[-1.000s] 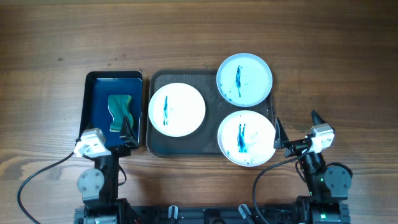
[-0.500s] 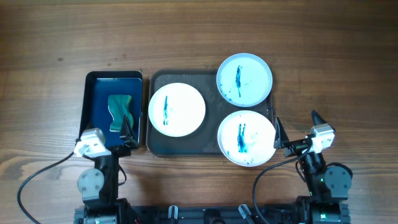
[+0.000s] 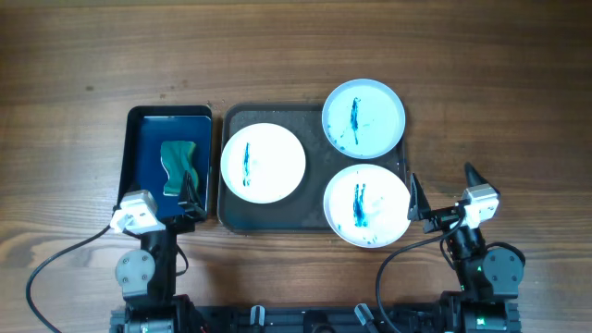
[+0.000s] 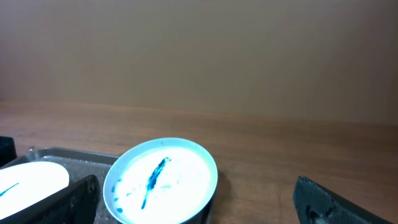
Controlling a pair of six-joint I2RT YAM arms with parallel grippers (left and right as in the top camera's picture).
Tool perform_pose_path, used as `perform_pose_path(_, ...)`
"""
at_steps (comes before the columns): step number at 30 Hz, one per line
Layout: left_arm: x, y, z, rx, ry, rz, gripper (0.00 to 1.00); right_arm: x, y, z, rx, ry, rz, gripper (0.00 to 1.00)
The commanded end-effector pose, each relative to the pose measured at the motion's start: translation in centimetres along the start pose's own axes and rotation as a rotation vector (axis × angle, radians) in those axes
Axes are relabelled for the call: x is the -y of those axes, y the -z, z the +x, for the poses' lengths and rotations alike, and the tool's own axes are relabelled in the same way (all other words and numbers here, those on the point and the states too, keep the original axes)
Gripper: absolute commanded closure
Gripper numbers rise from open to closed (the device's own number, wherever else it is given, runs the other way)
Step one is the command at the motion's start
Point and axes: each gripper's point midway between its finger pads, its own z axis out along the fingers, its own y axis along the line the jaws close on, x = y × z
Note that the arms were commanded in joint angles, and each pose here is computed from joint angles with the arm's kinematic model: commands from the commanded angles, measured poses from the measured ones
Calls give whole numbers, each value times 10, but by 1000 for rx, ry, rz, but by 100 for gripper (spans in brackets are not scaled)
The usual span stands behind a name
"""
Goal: Clean dirty plates on tray and stack at the side
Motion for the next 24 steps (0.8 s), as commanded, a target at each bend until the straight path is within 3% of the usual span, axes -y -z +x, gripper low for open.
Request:
perform_pose_path(1, -7, -3, 15, -56, 0, -32, 0, 0, 0, -2, 11, 13, -1, 0)
perform_pose_path(8, -6, -1, 5, -66, -1, -39, 0, -5, 1, -19, 80, 34, -27, 0)
perform_pose_path(11, -2, 2, -19, -53, -82, -45, 0, -17, 2, -24, 89, 36, -96, 0)
perform_pose_path(15, 8, -3, -61, -128, -101, -56, 0, -25, -1, -61, 81, 34, -142, 0)
perform_pose_path(19, 17, -20, -111, -247, -101, -90, 0, -20, -31, -89, -92, -24, -157, 0)
perform_pose_path(22, 26, -43, -142, -405, -98, -108, 0, -21, -77, -100, -369, -131, -231, 1)
perform_pose_path(24, 34, -51, -138, -483, -83, -68, 0, -22, -94, -96, -501, -192, -261, 0)
